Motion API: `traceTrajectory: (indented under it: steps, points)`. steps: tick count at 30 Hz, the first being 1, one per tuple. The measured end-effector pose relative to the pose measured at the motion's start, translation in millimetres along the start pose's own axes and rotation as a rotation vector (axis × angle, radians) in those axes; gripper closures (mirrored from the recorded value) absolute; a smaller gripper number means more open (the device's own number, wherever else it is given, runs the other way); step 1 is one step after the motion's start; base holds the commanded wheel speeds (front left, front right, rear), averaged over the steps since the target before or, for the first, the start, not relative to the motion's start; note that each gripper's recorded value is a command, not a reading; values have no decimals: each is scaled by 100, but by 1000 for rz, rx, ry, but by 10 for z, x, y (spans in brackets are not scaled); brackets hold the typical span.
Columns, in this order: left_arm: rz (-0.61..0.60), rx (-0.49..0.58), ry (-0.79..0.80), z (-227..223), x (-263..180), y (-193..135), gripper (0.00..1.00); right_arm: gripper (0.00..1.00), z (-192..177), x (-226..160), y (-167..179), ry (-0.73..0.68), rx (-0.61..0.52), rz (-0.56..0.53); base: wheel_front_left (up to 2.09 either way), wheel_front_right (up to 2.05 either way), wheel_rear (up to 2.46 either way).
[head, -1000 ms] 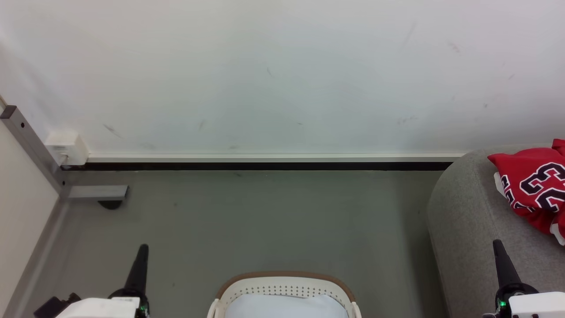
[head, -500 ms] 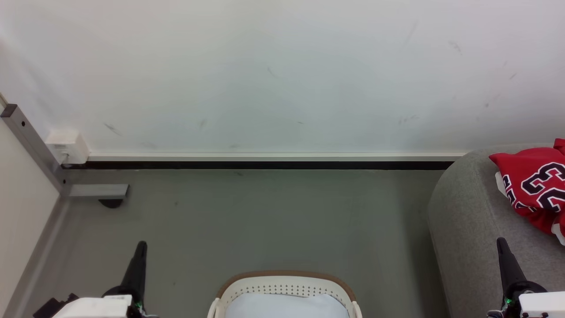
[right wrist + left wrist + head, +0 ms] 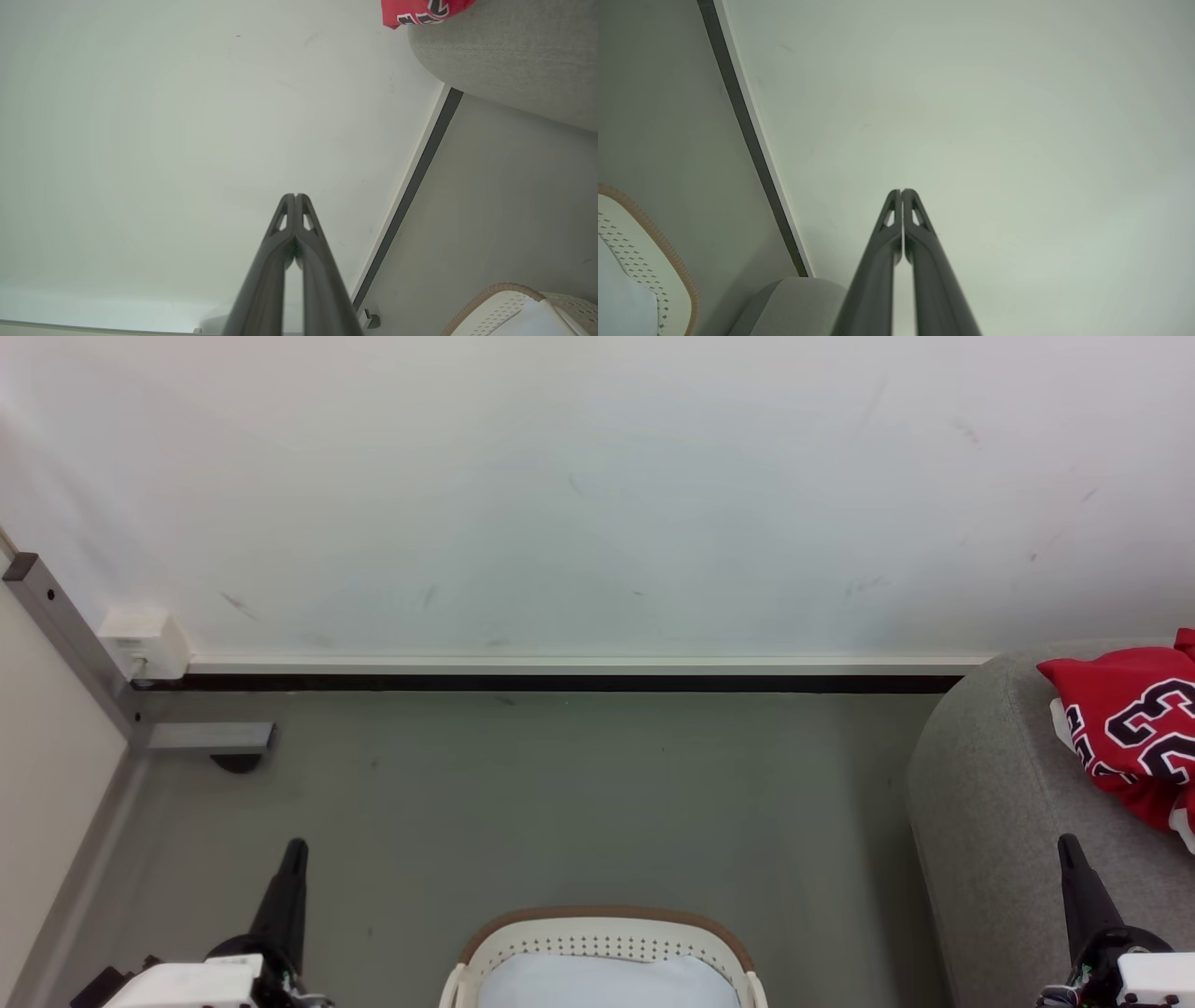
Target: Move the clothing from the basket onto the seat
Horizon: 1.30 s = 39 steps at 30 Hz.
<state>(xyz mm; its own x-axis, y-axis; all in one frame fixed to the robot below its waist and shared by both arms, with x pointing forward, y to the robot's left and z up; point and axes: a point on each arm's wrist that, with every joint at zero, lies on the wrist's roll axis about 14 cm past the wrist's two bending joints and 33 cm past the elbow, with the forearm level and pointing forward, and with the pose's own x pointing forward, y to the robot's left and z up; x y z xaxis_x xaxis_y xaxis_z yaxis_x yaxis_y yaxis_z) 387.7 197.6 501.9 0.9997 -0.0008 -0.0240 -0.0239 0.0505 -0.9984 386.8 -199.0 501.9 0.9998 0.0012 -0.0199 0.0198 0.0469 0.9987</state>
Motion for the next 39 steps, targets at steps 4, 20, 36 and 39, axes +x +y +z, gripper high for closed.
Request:
traceTrajectory:
  steps: [4, 20, 36, 39]
  points:
    - [-9, -30, -1, 8, 5, -17, 100, 100, 7, 4, 10, -2, 19, 4, 0, 0, 0]
    - [-16, -52, -1, 16, 13, -36, 100, 100, 15, 10, 24, -2, 51, 11, 0, 0, 0]
    - [-16, -52, -1, 16, 13, -36, 100, 100, 15, 12, 27, -2, 51, 11, 0, 0, 0]
    - [-16, -52, -1, 16, 13, -36, 100, 100, 15, 12, 27, -2, 51, 11, 0, 0, 0]
